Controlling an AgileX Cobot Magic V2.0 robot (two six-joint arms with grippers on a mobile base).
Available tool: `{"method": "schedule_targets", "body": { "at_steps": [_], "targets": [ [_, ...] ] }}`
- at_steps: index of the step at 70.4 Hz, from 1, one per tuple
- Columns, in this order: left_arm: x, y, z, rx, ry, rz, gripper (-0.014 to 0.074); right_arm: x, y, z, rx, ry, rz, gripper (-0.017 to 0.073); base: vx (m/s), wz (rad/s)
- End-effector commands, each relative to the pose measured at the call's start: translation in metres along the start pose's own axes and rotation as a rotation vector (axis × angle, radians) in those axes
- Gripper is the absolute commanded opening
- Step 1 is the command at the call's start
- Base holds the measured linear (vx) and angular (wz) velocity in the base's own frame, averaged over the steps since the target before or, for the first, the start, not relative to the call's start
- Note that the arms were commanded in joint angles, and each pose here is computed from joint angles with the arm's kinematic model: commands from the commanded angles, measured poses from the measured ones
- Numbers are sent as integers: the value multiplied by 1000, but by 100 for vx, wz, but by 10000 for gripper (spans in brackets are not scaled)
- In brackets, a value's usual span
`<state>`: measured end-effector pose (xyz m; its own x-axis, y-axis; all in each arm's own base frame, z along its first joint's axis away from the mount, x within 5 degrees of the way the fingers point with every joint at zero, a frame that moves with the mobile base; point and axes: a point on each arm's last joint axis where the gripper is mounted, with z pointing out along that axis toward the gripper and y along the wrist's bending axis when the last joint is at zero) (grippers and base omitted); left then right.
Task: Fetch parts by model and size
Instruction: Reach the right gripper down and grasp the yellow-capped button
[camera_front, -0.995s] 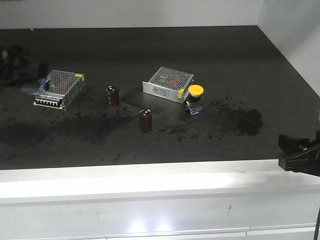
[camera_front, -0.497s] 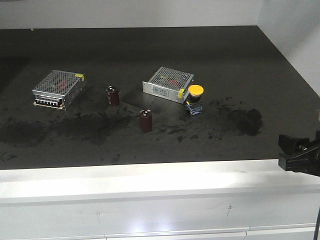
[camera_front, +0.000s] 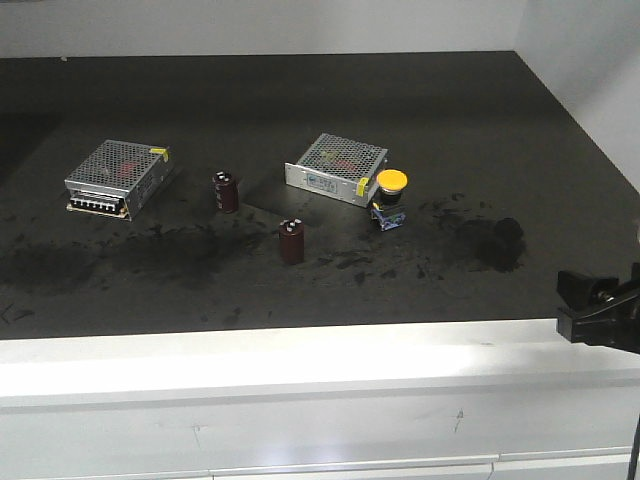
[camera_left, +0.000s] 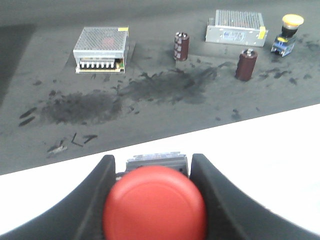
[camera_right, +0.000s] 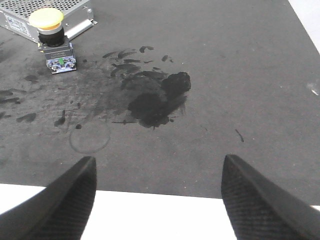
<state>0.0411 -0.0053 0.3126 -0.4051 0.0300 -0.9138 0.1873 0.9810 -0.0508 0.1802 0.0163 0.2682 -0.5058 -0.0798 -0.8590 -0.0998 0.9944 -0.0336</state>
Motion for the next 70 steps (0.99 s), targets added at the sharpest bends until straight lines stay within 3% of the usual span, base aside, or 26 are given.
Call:
{"method": "schedule_targets", "body": {
  "at_steps": [1, 19, 40, 56, 70],
  "targets": [
    [-13, -2, -3, 18, -81, 1, -6, -23, 2, -4, -8, -105, -17, 507, 0, 0],
    [-13, -2, -3, 18, -81, 1, -6, -69, 35, 16, -133, -76, -121, 507, 0, 0],
    [-13, -2, -3, 18, -81, 1, -6, -129, 77, 71, -201, 69, -190, 518, 0, 0],
    [-13, -2, -3, 18, -81, 1, -6, -172, 90, 118, -174, 212, -175, 561, 0, 0],
    [-13, -2, -3, 18, -81, 1, -6, -189, 98, 152, -153, 308, -169, 586, 0, 0]
  ]
}}
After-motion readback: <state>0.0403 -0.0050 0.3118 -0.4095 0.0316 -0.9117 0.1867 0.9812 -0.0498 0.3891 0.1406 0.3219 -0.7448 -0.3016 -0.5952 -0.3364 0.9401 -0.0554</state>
